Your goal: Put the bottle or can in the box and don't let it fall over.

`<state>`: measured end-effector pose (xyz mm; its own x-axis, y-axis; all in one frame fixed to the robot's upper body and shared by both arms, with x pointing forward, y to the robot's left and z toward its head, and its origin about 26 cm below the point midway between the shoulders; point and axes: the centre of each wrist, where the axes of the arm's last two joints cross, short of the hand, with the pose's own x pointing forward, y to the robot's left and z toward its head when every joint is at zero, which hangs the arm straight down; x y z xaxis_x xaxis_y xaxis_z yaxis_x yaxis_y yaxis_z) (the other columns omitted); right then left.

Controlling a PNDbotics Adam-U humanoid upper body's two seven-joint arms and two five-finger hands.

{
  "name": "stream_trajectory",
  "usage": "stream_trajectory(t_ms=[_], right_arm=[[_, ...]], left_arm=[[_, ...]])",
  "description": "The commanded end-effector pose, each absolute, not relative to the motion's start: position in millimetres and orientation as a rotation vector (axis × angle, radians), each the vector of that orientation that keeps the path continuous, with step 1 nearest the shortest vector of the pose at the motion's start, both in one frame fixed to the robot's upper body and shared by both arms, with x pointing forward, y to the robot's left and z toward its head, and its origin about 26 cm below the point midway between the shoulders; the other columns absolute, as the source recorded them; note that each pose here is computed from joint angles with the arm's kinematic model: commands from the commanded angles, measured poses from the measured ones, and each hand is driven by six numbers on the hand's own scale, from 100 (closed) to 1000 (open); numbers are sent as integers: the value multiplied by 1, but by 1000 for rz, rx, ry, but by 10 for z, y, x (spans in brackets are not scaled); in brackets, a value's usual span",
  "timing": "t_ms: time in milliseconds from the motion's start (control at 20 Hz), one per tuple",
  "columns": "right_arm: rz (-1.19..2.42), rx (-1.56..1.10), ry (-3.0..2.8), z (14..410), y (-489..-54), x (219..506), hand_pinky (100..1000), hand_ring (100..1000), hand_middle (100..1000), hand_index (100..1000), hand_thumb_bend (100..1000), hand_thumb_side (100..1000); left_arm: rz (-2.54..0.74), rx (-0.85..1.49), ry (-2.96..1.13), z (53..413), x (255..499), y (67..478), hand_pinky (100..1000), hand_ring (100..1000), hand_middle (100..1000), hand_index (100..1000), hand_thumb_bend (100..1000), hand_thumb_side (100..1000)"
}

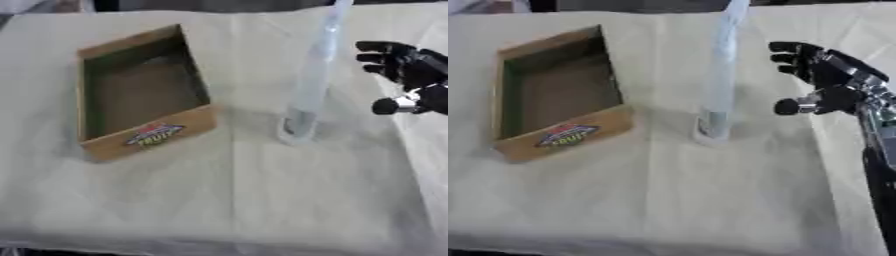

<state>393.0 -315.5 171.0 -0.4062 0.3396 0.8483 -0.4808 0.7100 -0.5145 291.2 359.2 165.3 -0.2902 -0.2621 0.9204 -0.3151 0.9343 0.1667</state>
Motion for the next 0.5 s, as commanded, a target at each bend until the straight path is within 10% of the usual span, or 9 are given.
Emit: stream_trajectory(t_ms=[50,500], right_arm=[[923,101,-1796,1815,-3117,3953,1000,1000,1000,906,941,324],[930,125,-1785,1769,-2982,3984,1000,1000,1000,902,939,322]], left_arm=[[43,443,-1921,1775,2902,3614,1000,1000,808,807,100,100],[41,436,-1923,1778,2908,3602,1000,1000,808,807,100,100]])
